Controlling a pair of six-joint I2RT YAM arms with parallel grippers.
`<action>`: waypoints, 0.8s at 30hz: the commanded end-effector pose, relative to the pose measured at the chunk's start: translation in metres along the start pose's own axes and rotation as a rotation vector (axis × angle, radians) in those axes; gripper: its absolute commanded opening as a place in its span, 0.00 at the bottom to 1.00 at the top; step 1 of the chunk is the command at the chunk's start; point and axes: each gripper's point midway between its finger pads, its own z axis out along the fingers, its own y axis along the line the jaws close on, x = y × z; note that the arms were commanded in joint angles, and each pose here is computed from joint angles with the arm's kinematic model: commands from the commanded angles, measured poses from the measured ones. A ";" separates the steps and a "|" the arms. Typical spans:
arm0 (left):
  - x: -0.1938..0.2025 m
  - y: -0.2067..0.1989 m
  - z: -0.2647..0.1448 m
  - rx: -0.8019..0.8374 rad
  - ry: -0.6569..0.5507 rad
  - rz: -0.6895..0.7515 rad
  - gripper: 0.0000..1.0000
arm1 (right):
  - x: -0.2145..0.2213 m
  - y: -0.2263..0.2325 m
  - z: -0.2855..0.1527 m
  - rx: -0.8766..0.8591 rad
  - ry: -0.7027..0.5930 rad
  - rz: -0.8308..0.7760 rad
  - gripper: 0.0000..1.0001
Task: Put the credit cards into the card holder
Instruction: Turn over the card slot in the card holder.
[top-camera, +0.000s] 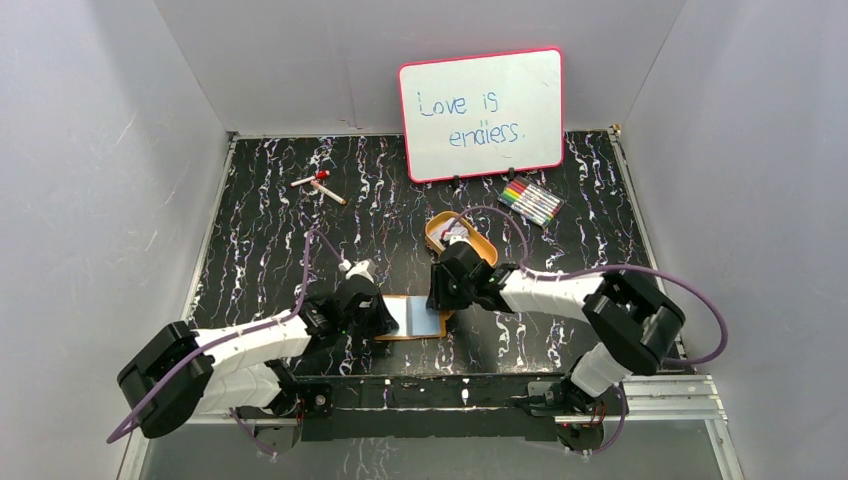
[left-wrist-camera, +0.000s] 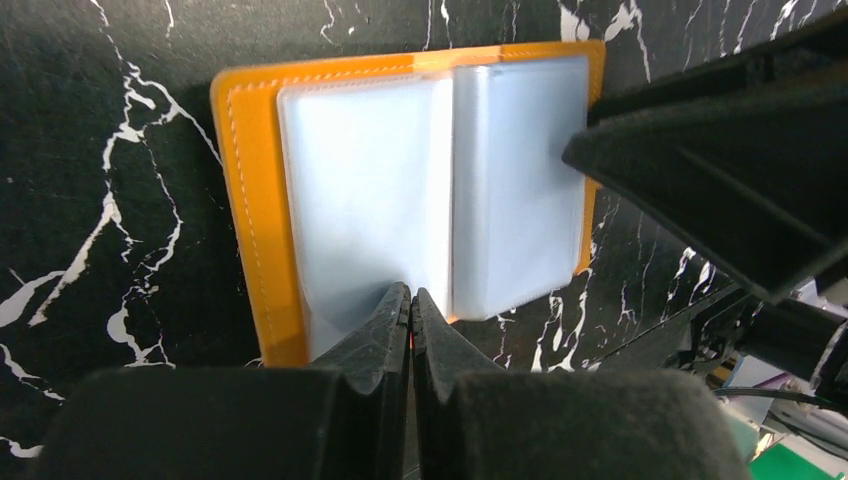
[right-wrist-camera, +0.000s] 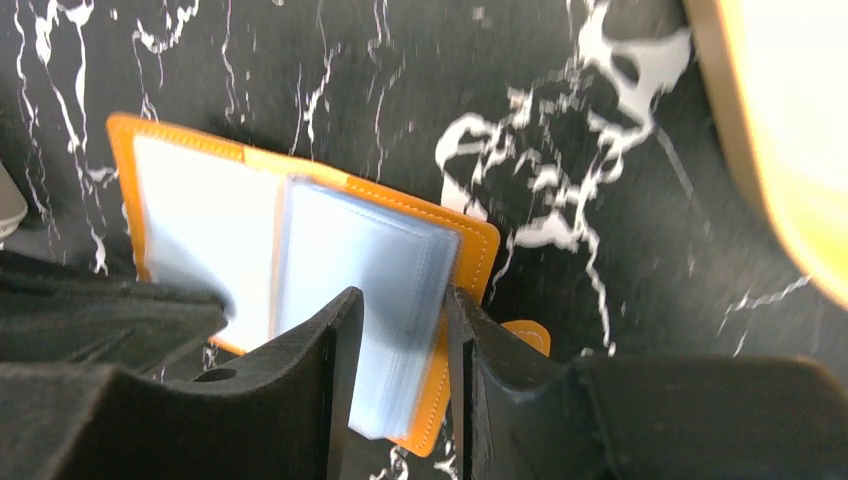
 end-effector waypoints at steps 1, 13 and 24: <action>-0.011 0.001 -0.004 -0.017 -0.065 -0.031 0.00 | -0.017 -0.008 0.008 0.035 0.013 -0.089 0.46; -0.047 -0.027 -0.023 0.003 -0.155 0.045 0.00 | -0.066 0.029 -0.066 -0.042 -0.089 -0.185 0.57; -0.061 -0.052 -0.020 0.054 -0.170 0.085 0.04 | -0.156 -0.026 -0.084 0.129 -0.344 -0.017 0.55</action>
